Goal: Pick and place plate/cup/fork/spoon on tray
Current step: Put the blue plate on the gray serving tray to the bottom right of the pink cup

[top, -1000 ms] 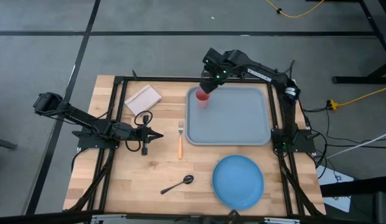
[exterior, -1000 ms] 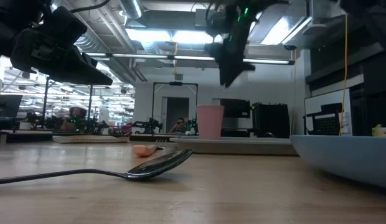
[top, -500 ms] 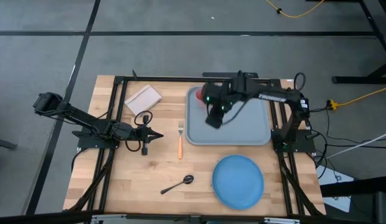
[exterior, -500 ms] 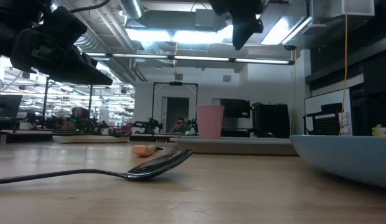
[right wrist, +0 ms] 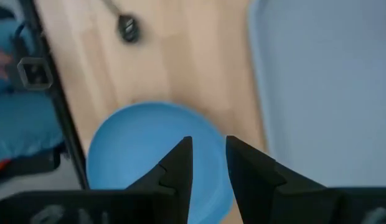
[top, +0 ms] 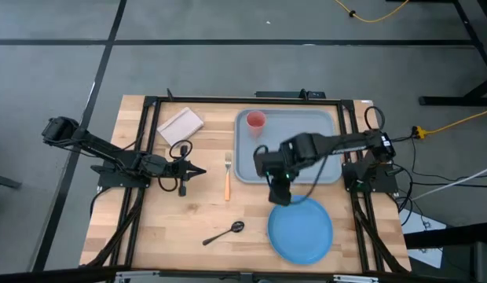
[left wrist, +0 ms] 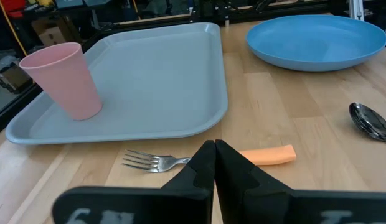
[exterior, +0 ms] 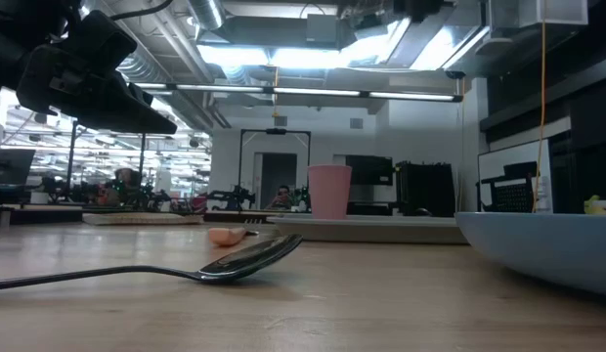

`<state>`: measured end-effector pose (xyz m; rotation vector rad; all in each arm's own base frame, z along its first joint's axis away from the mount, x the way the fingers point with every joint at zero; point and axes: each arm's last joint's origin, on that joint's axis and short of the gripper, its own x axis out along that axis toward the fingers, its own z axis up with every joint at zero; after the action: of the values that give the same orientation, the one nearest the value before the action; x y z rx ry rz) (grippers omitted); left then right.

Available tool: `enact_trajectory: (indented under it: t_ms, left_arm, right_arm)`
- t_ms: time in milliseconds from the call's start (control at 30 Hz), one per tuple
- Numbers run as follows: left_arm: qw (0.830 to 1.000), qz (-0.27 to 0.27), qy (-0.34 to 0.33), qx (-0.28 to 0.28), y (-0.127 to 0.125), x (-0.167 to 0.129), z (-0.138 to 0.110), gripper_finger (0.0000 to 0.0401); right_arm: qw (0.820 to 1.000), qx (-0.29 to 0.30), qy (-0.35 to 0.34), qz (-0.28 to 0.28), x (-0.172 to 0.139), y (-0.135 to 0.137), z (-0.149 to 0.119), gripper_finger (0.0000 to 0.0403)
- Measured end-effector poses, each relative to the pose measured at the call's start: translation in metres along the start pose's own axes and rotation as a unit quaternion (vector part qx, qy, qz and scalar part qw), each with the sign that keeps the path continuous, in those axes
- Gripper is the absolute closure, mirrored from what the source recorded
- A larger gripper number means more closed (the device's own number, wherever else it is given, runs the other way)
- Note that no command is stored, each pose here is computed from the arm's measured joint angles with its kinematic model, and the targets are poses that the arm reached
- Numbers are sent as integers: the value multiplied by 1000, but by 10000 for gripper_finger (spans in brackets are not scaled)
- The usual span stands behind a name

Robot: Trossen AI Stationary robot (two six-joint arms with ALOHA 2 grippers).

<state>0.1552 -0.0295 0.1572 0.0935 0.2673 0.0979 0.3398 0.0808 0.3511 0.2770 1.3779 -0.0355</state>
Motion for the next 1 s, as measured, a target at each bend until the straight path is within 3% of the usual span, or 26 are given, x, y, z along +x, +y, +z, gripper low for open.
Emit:
enact_trajectory:
  t_ms: [100,233,533,733,867,1000]
  left_arm:
    - [1000,0,0,0,0,0,0,401]
    - [1000,0,0,0,0,0,0,401]
    - [1000,0,2,1,0,0,-1,401]
    - [1000,0,-2,-1,0,0,0,401]
    - [1000,0,-4,-1,0,0,1,401]
    - [1000,-1,-4,-5,0,0,1,401]
  right_arm:
    - [1000,-7,10,-7,2,18,-11,302]
    - [996,30,30,-81,3,32,-32,302]
    - [986,56,-50,-152,-5,40,-57,302]
    - [978,47,-61,-194,-15,8,-89,302]
    - [971,119,-62,-196,-14,-26,-123,302]
    - [969,192,-73,-138,5,-43,-154,302]
